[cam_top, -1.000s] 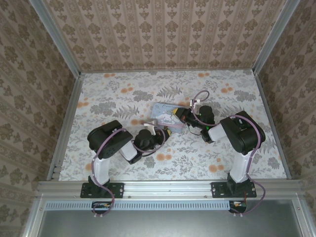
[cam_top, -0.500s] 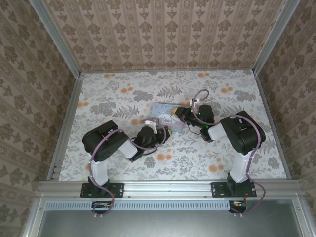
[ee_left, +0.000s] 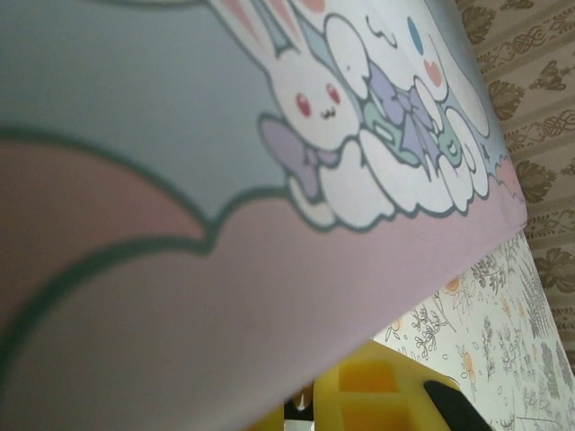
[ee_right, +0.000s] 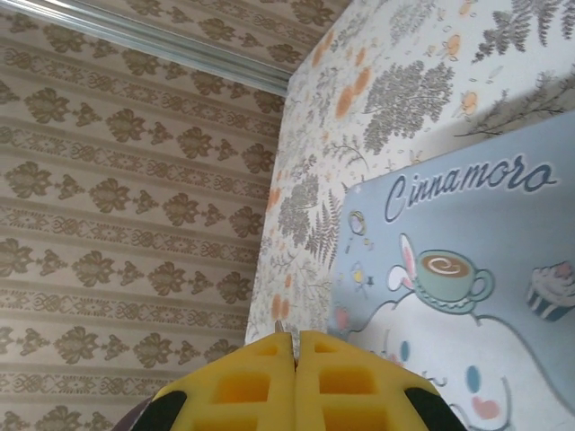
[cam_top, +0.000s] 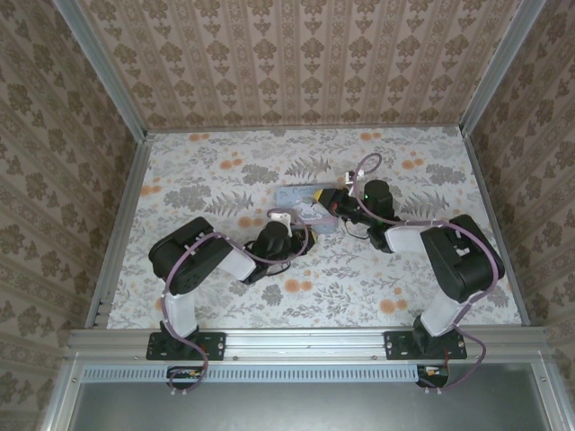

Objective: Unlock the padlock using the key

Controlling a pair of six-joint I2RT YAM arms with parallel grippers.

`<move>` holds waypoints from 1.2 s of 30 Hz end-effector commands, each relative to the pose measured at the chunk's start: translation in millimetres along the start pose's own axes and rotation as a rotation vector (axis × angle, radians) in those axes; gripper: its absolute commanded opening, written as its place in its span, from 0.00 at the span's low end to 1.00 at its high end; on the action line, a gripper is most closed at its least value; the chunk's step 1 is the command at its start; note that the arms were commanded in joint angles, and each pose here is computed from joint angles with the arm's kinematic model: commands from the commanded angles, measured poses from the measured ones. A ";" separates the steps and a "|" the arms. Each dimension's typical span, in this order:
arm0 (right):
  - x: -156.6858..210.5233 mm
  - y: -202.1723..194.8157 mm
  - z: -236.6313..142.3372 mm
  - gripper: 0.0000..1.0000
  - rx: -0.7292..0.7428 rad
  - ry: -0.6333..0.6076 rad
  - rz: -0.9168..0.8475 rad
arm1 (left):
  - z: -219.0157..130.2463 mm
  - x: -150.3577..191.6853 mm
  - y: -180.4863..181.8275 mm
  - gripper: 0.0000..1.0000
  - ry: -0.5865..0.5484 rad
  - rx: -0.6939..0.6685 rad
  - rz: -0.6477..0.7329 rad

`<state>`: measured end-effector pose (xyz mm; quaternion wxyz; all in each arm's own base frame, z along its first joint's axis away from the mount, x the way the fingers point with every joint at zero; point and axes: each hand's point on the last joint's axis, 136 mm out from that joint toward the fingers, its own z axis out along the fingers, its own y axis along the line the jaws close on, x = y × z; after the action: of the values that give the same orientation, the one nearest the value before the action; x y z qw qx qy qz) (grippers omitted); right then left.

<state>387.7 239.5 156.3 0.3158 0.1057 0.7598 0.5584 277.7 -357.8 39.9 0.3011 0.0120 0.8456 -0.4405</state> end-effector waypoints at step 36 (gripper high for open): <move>90.5 -49.0 -93.4 0.00 0.120 -0.020 0.041 | -15.9 5.4 -21.5 0.00 0.222 0.076 -0.178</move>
<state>260.5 190.0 87.1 0.2922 0.1436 0.8040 0.4976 266.9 -362.0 51.3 0.1984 0.0168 0.8598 -0.4702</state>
